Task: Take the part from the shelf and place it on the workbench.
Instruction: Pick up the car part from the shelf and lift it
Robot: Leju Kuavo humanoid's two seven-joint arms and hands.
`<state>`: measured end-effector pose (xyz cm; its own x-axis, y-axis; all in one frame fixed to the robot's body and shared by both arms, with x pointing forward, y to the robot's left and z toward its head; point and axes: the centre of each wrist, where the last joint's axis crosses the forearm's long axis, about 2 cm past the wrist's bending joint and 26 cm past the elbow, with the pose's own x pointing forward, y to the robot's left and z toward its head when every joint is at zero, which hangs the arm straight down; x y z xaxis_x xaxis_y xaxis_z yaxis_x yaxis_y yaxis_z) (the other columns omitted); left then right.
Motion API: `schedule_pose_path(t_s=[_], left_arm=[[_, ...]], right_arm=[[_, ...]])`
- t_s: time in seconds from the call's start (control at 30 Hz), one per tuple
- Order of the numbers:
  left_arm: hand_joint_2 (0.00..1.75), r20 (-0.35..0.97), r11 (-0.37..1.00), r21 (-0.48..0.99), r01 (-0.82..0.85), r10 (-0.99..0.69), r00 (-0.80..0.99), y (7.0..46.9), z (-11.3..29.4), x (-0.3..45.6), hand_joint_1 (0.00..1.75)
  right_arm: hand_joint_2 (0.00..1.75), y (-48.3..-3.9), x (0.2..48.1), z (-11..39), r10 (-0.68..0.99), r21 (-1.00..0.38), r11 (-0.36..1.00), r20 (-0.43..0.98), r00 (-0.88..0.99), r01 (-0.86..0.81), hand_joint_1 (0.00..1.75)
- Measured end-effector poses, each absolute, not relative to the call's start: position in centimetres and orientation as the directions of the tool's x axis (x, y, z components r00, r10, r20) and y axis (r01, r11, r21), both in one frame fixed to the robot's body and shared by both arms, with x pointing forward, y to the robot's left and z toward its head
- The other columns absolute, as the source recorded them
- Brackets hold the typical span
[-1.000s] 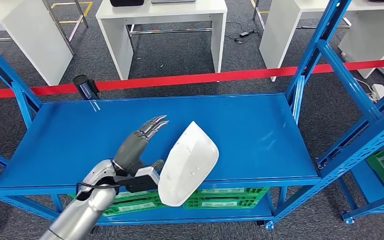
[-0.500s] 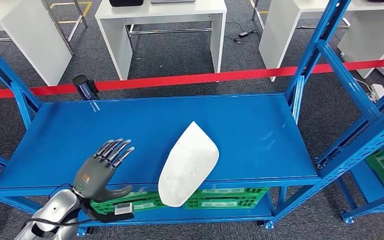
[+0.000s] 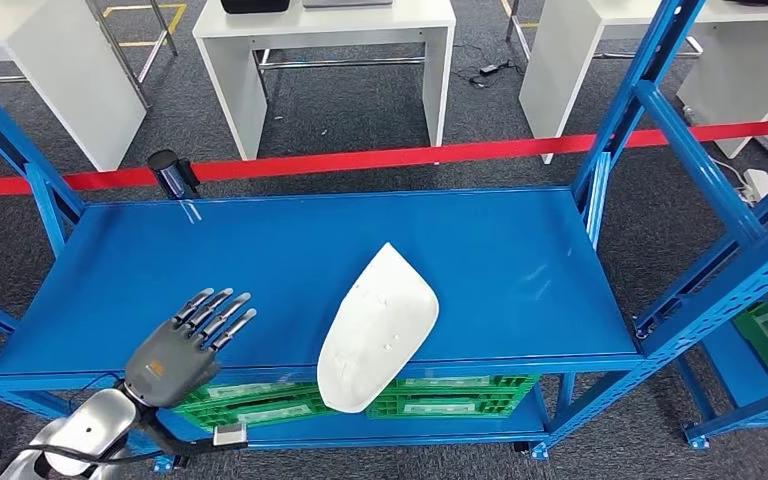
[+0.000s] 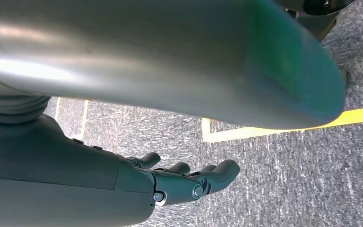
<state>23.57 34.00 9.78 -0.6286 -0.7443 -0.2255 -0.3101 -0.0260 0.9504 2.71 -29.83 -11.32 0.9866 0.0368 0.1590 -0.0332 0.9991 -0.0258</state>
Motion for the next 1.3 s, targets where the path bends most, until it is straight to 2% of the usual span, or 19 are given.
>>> schedule_pose_path(t_s=[0.33, 0.73, 1.3], left_arm=[[1.75, -0.222, 0.056, 0.919, -0.391, -0.745, -0.629, 30.8, 9.5, 27.5, 0.0], [1.75, -0.15, 0.134, 0.93, -0.341, -0.71, -0.688, 27.7, 8.3, 30.3, 0.0], [1.75, -0.166, 0.035, 0.968, -0.25, -0.659, -0.733, 28.2, 6.3, 32.7, 0.0]], right_arm=[[0.0, -29.8, 2.7, -11.3, 0.035, -0.029, 0.999, 0.16, 0.987, -0.031, 0.0], [0.0, -29.8, 2.8, -11.3, 0.043, -0.03, 0.999, 0.161, 0.986, -0.039, 0.0], [0.0, -29.8, 2.7, -11.3, 0.044, -0.027, 0.999, 0.171, 0.984, -0.04, 0.0]])
